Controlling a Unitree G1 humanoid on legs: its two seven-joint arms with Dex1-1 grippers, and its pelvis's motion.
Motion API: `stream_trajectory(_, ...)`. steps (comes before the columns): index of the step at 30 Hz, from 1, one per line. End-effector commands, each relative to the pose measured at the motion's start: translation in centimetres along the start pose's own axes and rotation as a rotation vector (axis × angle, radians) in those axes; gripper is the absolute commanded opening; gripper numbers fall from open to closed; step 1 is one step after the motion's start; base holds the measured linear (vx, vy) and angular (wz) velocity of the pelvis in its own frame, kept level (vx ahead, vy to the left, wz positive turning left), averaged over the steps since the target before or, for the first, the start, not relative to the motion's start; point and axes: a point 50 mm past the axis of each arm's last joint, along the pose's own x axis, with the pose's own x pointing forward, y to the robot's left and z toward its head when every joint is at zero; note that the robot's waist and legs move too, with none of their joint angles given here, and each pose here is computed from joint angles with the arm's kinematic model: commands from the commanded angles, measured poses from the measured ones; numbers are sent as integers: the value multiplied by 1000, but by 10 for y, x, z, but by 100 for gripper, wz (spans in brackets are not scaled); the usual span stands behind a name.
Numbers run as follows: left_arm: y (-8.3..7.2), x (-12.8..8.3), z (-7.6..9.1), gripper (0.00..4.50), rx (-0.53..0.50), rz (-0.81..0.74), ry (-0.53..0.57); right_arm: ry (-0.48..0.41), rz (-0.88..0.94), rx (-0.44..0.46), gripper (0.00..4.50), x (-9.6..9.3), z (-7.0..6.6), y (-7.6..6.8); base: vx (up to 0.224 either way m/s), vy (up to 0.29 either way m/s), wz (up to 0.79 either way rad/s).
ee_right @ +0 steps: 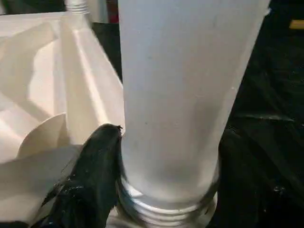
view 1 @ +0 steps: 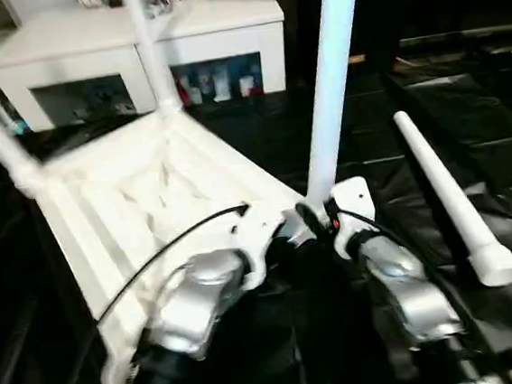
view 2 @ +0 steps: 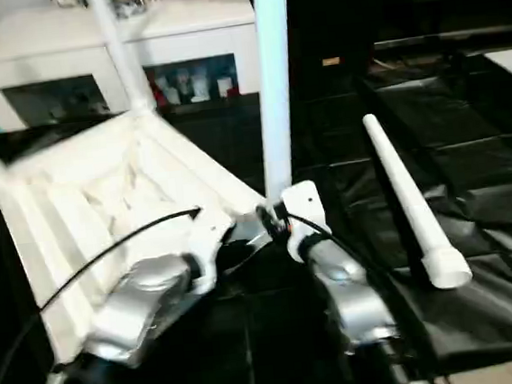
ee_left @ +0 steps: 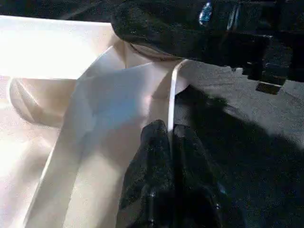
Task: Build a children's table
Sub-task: Rotate leg to tighten
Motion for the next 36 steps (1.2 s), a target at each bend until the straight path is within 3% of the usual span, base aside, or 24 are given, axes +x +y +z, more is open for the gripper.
stream_trajectory(1, 20, -3, -12, 0, -61, 147, 4, 81, 53, 58, 264, 3, -18, 20, 0, 0, 0)
stream_trajectory(4, 22, -2, -9, 0, -59, 158, 5, 60, 72, 59, 264, 6, -15, 24, 0, 0, 0)
stream_trajectory(5, 24, -2, -9, 0, -58, 174, 7, 43, 82, 99, 264, 7, -13, 24, 0, 0, 0)
stream_trajectory(6, 25, -3, -9, 0, -55, 176, 7, 38, 86, 105, 320, 8, -12, 23, 0, 0, 0)
stream_trajectory(12, 29, -7, -8, 0, -17, 151, -10, -4, 98, 34, 370, 8, -4, 18, 0, 0, 0)
stream_trajectory(14, 28, -13, -10, 0, 2, 96, -12, -61, 119, -39, 377, 2, 5, 11, 0, 0, 0)
stream_trajectory(18, 27, -23, -12, 0, 30, 15, 0, -124, 171, -58, 377, -9, 16, 1, 0, 0, 0)
stream_trajectory(21, 31, -36, -14, 0, 73, -47, 17, -191, 272, -107, 377, -23, 31, -13, 0, 0, 0)
stream_trajectory(23, 35, -42, -15, 0, 81, -49, 25, -167, 349, -126, 377, -34, 32, -24, 0, 0, 0)
stream_trajectory(29, 35, -48, -13, 0, 98, -106, 13, -38, 622, -107, 377, -58, 21, -27, 10, 4, 0)
stream_trajectory(36, 24, -56, -5, 0, 123, -241, -4, -66, 616, -157, 377, -38, 30, -22, 0, 0, 0)
